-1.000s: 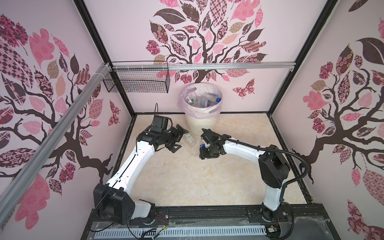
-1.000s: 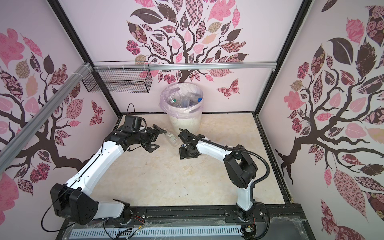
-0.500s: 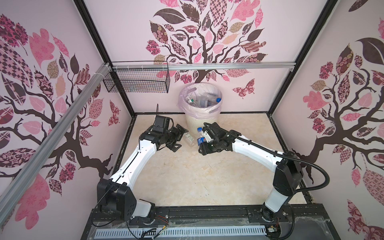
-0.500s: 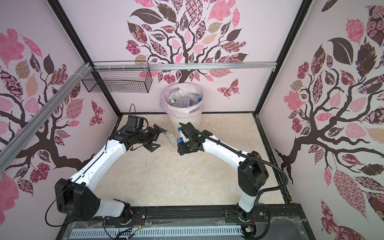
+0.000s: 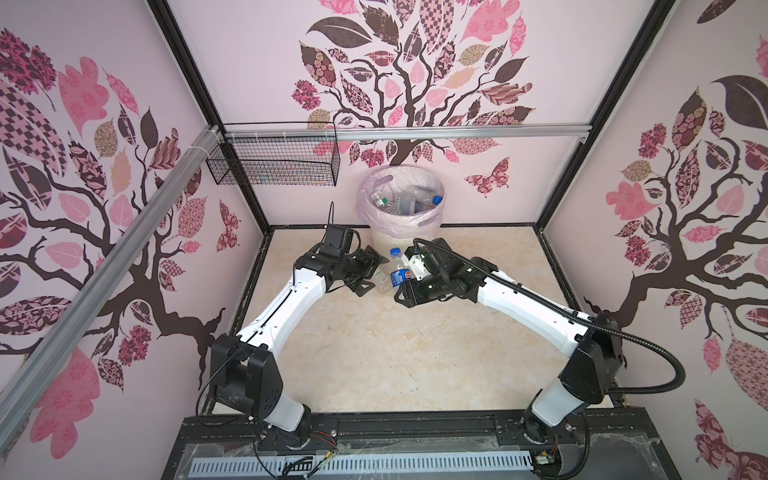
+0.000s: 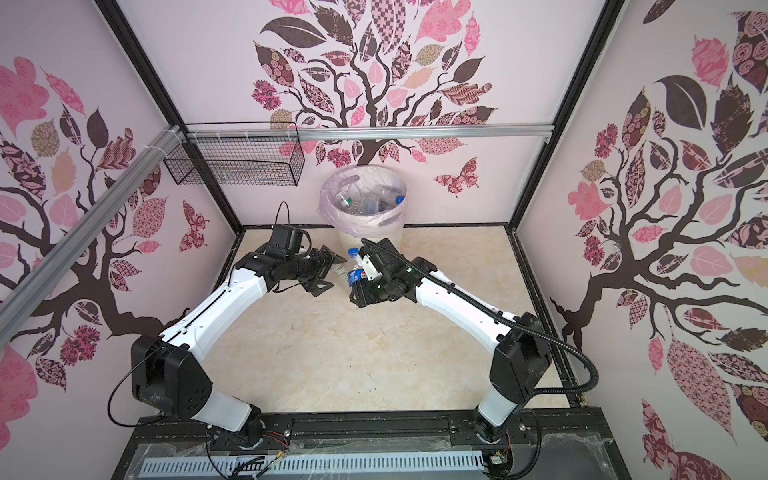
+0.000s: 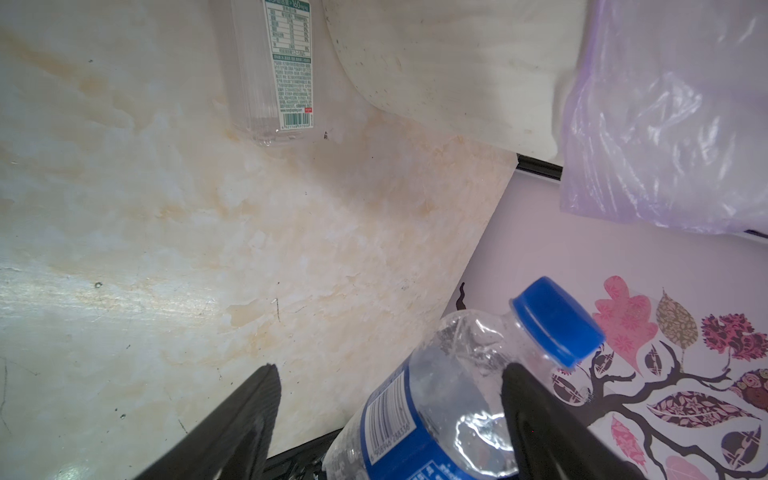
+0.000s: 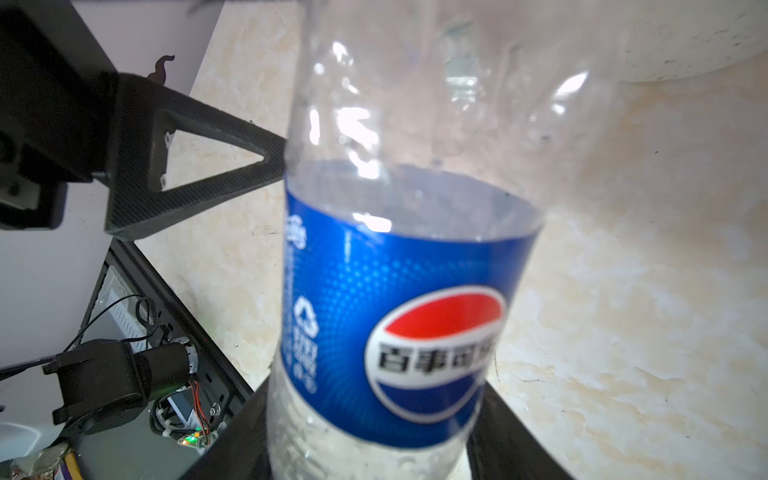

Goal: Throw the plastic bottles in the bin
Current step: 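Lift the Pepsi bottle with the right gripper while the left grasps its blue cap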

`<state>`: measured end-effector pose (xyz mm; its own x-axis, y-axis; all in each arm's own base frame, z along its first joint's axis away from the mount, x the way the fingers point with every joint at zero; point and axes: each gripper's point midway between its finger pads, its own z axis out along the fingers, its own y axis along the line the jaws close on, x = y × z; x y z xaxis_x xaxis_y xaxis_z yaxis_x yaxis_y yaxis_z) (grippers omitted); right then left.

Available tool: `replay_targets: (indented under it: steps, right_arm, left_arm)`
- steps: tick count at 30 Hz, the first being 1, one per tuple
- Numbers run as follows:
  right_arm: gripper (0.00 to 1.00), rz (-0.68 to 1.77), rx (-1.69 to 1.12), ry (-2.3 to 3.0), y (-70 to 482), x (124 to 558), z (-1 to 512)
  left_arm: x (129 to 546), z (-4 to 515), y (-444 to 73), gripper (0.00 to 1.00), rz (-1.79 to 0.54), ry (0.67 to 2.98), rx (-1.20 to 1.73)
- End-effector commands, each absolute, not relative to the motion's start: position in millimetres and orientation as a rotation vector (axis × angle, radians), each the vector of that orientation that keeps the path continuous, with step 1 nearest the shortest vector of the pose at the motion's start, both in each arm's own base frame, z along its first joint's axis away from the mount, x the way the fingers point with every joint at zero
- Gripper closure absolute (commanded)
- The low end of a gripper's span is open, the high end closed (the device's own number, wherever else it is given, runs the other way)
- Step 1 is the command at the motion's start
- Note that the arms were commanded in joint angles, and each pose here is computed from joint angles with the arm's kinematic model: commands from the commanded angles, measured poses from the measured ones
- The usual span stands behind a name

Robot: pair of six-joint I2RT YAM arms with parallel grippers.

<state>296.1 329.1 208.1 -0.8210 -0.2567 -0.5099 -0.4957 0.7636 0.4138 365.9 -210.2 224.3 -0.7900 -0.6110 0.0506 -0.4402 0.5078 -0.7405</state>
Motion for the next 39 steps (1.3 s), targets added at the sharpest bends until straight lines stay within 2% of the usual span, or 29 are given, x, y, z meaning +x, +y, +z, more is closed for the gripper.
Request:
replay_targets:
  steps: [1,19,32,39]
  right_arm:
    - [0.46,0.806,-0.598,2.495,328.3,288.9,222.5]
    - [0.46,0.880,-0.616,2.496,334.9,282.5,227.0]
    - [0.47,0.942,-0.639,2.492,341.6,278.0,232.0]
    - [0.47,0.985,-0.651,2.491,346.5,274.9,233.1]
  left_arm:
    - [375.2,244.0,-215.8,0.16,-1.187,2.486,-0.799]
    - [391.3,262.2,-222.6,0.19,-1.209,2.409,-0.648]
    - [395.0,251.1,-224.8,0.29,-1.142,2.433,-0.582]
    - [396.3,248.3,-219.7,0.39,-1.062,2.447,-0.518]
